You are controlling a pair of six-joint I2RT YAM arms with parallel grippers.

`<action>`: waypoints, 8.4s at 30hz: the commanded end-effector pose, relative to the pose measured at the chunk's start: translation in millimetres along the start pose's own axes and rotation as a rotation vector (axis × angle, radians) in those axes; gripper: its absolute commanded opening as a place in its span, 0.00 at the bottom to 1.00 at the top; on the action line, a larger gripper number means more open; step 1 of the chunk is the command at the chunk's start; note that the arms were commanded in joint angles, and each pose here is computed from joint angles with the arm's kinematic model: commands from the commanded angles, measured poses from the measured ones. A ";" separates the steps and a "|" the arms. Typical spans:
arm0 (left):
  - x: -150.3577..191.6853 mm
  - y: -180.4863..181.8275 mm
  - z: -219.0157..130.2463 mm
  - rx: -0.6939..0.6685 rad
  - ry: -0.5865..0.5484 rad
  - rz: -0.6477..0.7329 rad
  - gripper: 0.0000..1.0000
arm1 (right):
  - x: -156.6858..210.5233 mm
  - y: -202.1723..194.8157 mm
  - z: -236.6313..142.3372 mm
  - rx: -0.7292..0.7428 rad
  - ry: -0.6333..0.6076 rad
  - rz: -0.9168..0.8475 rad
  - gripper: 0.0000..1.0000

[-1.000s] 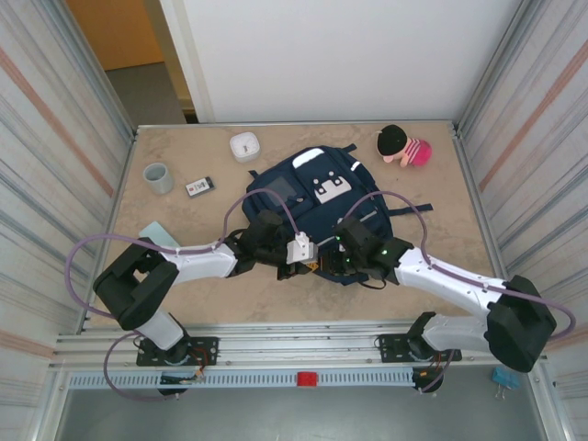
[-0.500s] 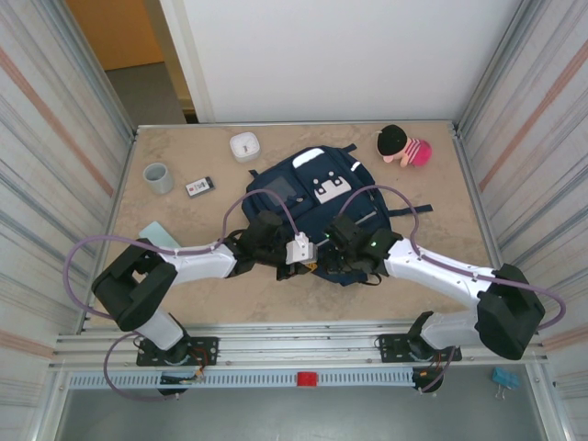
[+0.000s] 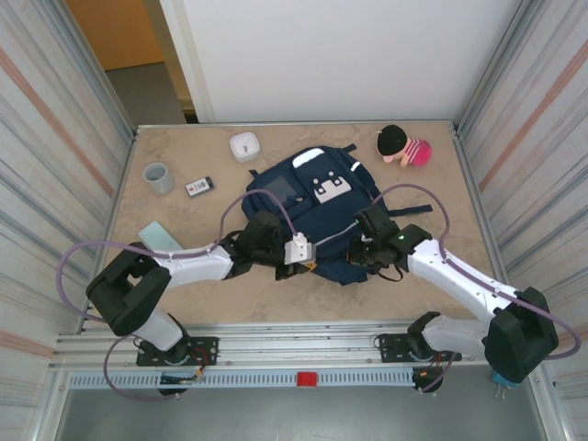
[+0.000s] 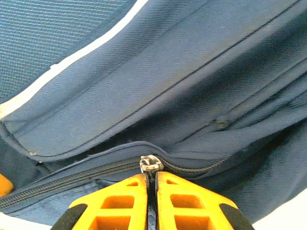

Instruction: Pack the student bag

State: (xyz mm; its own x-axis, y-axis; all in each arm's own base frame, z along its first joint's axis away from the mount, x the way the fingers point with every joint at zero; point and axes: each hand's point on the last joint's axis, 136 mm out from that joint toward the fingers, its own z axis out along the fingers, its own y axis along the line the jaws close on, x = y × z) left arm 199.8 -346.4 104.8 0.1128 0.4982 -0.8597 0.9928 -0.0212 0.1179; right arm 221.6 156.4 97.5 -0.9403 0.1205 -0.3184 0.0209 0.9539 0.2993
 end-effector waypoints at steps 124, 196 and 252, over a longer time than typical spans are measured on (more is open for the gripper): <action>-26.9 -12.0 -5.0 -0.072 0.174 0.124 0.08 | 32.7 59.3 -32.7 -0.415 -0.015 -0.183 0.00; -44.7 74.5 -129.4 -0.664 0.073 -0.393 0.80 | -62.0 -24.8 -41.5 -0.263 -0.240 0.162 0.66; 38.0 -4.4 -24.5 -0.108 0.495 0.143 0.84 | 42.4 27.4 24.3 -0.387 0.081 0.464 0.82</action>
State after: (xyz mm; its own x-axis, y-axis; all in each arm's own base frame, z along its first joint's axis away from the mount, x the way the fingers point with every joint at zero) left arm 214.9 -307.5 90.1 0.1369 0.8471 -0.5135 0.9579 0.0188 0.2864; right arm 176.3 182.2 63.5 -0.9189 0.3924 -0.0404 0.2797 0.7202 0.6348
